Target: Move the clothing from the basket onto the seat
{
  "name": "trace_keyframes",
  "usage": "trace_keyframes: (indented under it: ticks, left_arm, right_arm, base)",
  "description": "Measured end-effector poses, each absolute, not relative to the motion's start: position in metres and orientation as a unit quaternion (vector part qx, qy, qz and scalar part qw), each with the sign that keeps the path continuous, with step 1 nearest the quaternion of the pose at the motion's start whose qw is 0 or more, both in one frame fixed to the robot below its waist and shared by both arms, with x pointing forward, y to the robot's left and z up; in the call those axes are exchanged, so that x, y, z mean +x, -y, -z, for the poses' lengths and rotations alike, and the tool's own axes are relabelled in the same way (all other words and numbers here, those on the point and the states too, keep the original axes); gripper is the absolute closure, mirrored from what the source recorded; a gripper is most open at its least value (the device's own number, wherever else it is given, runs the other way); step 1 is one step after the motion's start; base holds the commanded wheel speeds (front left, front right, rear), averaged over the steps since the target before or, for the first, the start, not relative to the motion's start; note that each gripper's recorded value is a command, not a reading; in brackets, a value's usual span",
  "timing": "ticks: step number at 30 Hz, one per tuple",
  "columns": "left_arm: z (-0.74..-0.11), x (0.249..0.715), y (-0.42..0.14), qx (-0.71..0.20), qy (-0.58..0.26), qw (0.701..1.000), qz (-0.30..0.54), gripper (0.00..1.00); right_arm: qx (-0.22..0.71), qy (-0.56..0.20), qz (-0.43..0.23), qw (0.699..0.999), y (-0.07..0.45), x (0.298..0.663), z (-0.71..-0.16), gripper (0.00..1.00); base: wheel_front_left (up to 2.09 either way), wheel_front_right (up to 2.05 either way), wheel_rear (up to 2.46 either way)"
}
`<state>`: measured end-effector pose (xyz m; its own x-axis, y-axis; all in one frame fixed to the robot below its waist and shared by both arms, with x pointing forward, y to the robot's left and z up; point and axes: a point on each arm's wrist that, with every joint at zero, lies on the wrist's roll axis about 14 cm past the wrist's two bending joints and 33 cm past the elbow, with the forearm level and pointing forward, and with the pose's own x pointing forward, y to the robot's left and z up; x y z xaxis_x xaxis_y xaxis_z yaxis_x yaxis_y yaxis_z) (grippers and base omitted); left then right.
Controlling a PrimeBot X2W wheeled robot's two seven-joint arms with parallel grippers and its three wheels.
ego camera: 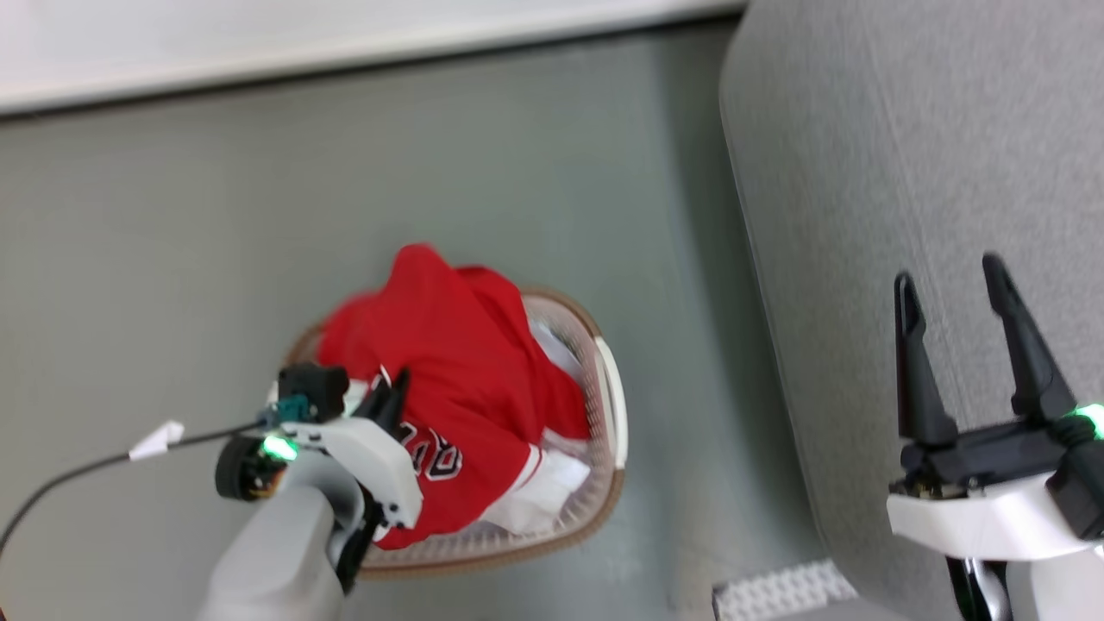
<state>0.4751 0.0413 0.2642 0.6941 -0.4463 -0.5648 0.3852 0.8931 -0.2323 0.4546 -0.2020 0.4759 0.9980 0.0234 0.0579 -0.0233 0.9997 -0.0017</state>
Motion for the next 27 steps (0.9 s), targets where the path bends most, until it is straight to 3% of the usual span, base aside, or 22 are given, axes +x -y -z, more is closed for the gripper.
trace_keyframes:
  ticks: [10,27]
  left_arm:
    - [-0.362,0.464,-0.056,-0.093,-0.203,0.953,0.205,1.00]
    - [-0.480,0.417,-0.111,-0.100,-0.068,0.983,0.137,1.00]
  right_arm:
    - [0.004,0.052,-0.023,0.998,0.191,0.423,-0.505,0.00]
    - [0.005,0.081,-0.029,0.996,0.184,0.383,-0.532,0.00]
  base:
    - [0.00,0.00,0.00]
    - [0.00,0.00,0.00]
